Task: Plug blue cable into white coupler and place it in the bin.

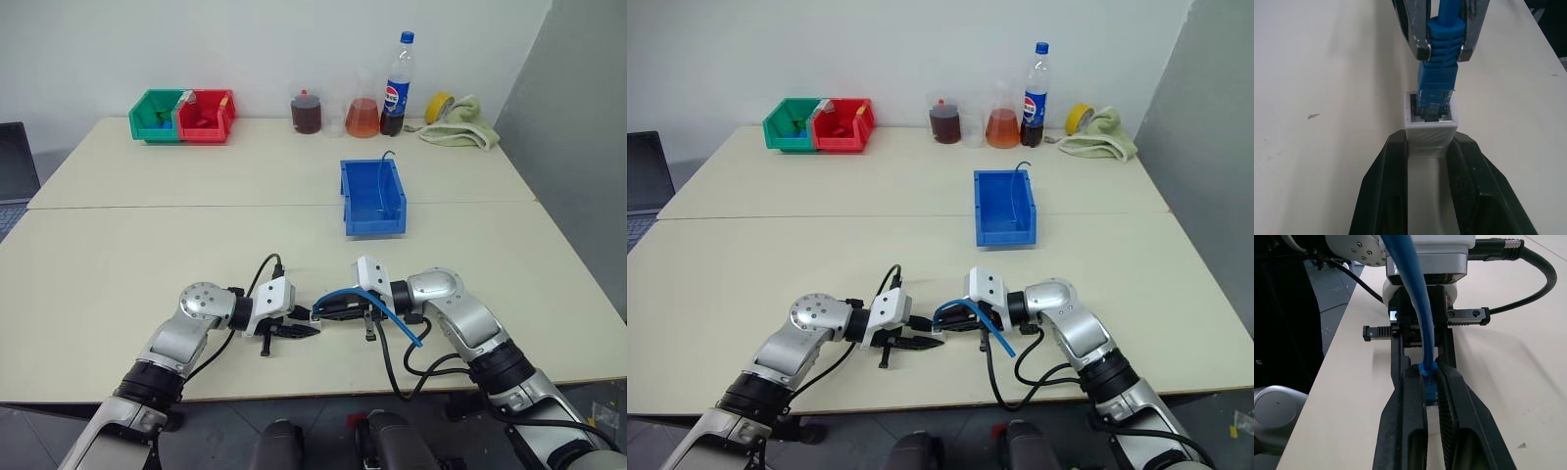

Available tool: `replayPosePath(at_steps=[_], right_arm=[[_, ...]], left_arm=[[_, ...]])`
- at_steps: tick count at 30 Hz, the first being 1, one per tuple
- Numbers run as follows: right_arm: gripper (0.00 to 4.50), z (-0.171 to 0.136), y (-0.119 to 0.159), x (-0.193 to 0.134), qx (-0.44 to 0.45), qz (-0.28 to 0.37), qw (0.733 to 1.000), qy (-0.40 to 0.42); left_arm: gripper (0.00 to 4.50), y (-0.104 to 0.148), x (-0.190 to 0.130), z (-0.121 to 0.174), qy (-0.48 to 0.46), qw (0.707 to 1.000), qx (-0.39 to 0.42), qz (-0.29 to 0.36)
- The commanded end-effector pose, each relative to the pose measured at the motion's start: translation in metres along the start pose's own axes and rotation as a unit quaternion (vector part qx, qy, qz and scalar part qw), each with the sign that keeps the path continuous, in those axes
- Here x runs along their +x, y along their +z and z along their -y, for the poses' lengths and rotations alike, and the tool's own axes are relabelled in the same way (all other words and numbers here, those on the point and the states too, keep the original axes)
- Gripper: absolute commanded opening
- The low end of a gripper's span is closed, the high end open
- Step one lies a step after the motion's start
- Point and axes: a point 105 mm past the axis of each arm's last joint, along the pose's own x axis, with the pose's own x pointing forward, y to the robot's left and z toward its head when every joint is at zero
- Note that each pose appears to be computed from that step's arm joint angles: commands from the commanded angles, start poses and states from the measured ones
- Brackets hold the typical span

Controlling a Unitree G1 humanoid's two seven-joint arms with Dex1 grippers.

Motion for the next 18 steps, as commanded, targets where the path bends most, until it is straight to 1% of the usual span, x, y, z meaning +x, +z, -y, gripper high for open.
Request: replayPosePath(at_steps=[1,18], right_arm=[[0.08,-0.008,-0.032,0.001,0.042,-0.054,0.998,0.01],[0.08,-0.012,-0.044,0.0,0.054,-0.069,0.996,0.016]], left_arm=[[0.78,0.007,-0.007,-0.006,0.017,1.0,0.017,0.004],[0.78,0.008,-0.007,-0.006,0.017,1.0,0.017,0.005]])
